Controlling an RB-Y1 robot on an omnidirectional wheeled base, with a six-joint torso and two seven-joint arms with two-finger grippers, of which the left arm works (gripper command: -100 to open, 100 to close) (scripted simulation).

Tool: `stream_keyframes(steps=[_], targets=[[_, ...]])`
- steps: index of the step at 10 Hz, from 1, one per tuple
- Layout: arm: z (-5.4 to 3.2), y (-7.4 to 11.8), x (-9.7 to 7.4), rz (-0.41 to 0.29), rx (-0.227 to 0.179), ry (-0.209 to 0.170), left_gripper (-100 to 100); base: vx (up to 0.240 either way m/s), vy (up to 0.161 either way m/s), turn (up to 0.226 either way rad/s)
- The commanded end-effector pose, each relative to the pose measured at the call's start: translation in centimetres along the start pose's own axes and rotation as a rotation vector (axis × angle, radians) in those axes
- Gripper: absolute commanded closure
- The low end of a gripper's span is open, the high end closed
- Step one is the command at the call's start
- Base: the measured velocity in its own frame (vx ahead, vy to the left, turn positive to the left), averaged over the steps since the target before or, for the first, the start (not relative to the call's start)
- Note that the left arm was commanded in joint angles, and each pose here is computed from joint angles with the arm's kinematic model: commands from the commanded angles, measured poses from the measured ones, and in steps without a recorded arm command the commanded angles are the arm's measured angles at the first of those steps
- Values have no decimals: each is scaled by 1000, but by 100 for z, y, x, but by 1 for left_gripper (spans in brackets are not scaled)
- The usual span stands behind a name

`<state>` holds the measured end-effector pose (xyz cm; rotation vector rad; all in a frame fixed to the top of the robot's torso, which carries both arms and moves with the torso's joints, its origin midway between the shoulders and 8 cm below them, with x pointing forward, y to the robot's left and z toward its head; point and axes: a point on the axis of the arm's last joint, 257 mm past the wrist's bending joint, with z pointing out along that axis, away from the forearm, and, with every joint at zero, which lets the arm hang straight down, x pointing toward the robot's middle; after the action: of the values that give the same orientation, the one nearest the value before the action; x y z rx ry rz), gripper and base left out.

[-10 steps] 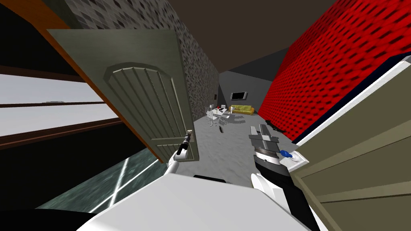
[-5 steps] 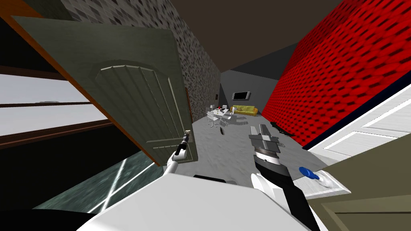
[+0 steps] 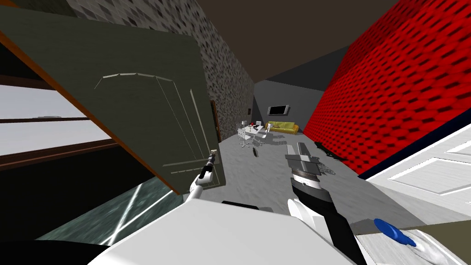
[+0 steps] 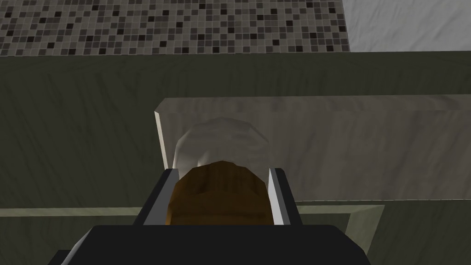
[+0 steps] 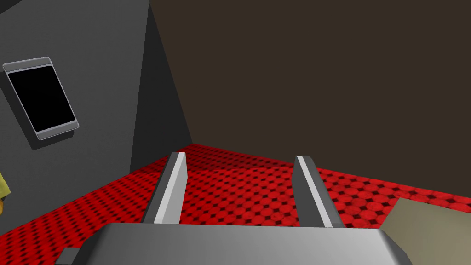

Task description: Push the door open

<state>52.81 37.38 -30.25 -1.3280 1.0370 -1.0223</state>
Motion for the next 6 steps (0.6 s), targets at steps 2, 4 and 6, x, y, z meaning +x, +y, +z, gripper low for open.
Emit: stream_keyframes(steps=[2,4,6], targets=[[14,-62,-202,2,14,-39,100,204,-75,76],[2,-64,-353,2,15,-69,100,204,-79,78],[-13,-65,-481,1,15,-94,100,198,-77,71]])
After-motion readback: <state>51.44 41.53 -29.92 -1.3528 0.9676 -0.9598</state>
